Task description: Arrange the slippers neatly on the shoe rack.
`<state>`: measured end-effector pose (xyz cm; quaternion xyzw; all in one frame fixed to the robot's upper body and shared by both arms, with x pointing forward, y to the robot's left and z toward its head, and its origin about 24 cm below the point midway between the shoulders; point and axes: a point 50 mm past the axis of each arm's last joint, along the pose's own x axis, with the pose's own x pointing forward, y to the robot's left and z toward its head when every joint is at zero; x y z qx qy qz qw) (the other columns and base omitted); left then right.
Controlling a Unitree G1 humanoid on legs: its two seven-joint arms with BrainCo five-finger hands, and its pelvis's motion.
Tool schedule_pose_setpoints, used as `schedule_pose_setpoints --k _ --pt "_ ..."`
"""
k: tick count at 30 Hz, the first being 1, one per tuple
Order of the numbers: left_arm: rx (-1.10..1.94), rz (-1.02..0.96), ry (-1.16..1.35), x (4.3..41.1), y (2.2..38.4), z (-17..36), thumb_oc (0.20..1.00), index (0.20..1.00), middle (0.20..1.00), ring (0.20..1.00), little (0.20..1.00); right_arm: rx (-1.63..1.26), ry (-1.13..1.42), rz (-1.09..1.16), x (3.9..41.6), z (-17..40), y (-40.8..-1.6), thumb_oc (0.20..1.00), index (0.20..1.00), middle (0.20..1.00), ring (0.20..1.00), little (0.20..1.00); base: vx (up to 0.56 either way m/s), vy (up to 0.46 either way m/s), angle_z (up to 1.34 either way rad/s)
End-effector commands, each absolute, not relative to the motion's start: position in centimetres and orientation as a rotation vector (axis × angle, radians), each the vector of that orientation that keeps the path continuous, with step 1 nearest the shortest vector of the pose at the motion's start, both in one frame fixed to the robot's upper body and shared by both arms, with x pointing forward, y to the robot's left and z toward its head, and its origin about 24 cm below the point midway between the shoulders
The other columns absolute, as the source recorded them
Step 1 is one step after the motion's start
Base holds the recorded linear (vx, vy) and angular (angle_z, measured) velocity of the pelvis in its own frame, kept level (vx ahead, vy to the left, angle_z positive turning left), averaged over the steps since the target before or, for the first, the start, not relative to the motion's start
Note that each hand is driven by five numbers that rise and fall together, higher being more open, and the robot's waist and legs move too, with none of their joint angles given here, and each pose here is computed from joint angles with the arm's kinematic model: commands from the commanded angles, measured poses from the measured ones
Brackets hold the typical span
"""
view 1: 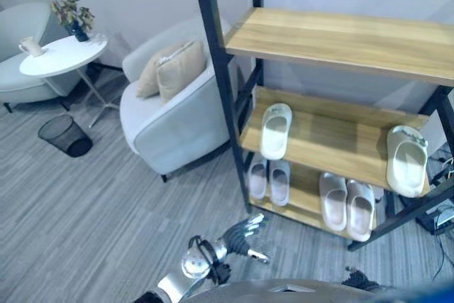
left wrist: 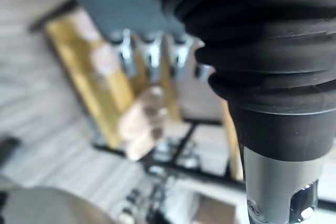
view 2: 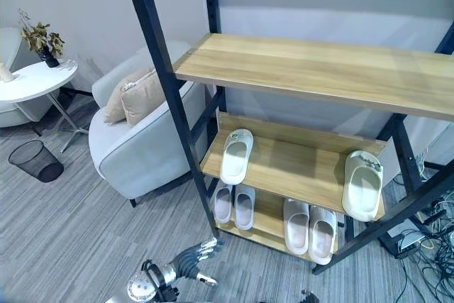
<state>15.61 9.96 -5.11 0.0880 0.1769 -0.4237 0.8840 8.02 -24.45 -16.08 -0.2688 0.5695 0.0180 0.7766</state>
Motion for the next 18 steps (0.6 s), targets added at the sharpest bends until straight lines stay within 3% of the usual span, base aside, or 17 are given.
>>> schedule_pose_setpoints --k 1,9,13,17,18 --pt "0.147 -0.95 0.16 18.9 8.4 -1.4 1.0 1.0 1.0 1.0 1.0 -0.589 1.184 0.057 9.5 -16.1 -23.2 1.0 1.0 1.0 1.0 1.0 0.0 0.0 0.0" --pt "0.188 -1.086 -0.023 20.1 3.3 1.1 1.0 1.0 1.0 1.0 1.0 -0.537 1.078 0.047 11.4 -15.7 -21.6 1.0 1.0 1.0 1.0 1.0 0.02 -0.025 -0.12" --pt "0.412 -1.087 -0.256 22.2 0.4 3.5 1.0 1.0 1.0 1.0 1.0 -0.541 1.052 0.04 11.3 -15.6 -21.3 1.0 1.0 1.0 1.0 1.0 0.03 -0.046 -0.27" --pt "0.585 -0.993 -0.363 25.0 -1.5 4.4 1.0 1.0 1.0 1.0 1.0 -0.547 1.029 0.013 11.0 -15.4 -21.6 1.0 1.0 1.0 1.0 1.0 0.05 -0.058 -0.28" --pt "0.814 -0.859 -0.467 27.7 -0.9 5.3 1.0 1.0 1.0 1.0 1.0 -0.548 0.974 -0.02 11.7 -14.9 -21.9 1.0 1.0 1.0 1.0 1.0 0.06 -0.091 -0.47"
